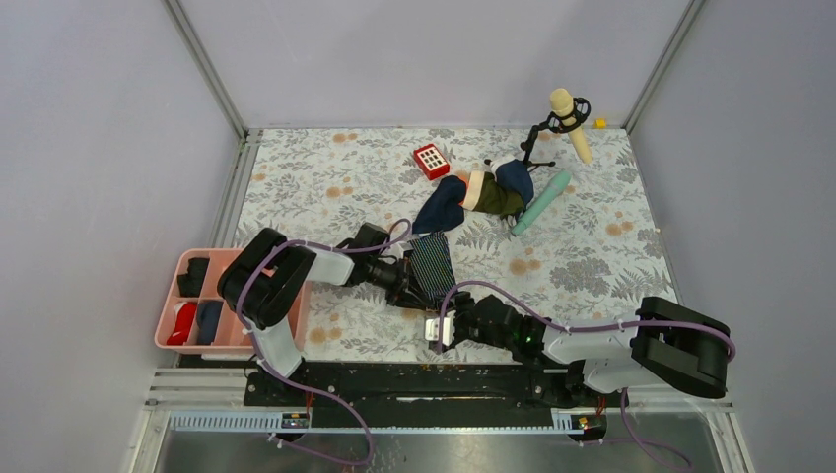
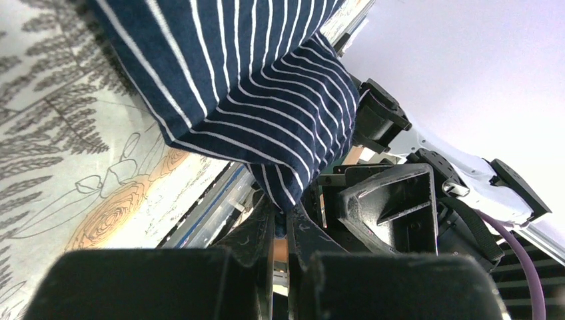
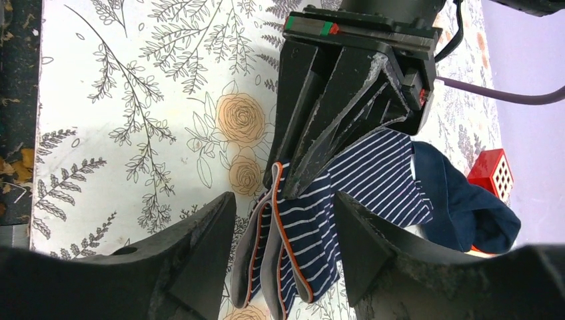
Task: Roll the underwear
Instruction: Roll the underwear to the center of the board.
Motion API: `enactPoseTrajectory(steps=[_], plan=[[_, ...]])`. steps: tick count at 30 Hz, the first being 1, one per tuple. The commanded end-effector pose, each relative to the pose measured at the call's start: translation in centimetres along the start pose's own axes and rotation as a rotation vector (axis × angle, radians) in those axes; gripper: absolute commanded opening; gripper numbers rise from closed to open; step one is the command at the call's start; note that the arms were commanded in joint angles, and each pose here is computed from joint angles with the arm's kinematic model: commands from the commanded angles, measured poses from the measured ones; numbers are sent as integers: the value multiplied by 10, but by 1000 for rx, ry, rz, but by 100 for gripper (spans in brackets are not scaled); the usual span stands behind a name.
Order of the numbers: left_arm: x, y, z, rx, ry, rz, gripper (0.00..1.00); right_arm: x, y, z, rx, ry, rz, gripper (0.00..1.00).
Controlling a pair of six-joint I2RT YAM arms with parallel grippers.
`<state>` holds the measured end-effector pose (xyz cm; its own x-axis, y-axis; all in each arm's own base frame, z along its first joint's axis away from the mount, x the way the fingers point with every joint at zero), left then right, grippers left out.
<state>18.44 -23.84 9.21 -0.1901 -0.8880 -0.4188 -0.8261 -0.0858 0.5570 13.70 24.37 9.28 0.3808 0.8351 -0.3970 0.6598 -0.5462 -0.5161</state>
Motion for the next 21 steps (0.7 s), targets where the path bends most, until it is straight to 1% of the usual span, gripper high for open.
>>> enactPoseTrajectory(steps=[1, 7, 12, 17, 21], plan=[[-4, -1, -13, 33, 40, 22, 0, -2, -1, -2, -25, 41, 3, 62], [-9, -1, -15, 38, 53, 15, 0, -2, 5, 7, -29, -9, 27, 60], [-12, -1, -14, 37, 56, 5, 0, -2, 9, 7, -27, -15, 71, 54], [-12, -2, -16, 44, 62, 14, 0, 2, 9, 8, 17, -26, 96, 50], [-14, 2, -17, 45, 67, 22, 0, 7, 8, 5, 34, -17, 108, 48]])
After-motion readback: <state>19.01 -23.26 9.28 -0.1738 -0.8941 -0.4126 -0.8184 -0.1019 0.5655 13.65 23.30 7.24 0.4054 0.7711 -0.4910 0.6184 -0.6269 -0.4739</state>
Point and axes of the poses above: each gripper's point midway between its finger pads, its own x axis out along the fingers, its own z axis along the line the jaws close on, y = z × x, the point moved 7 cm from there along -x, back along the fingers, and after that the axes turned 14 degrees about -x, right-handed, at the moved point
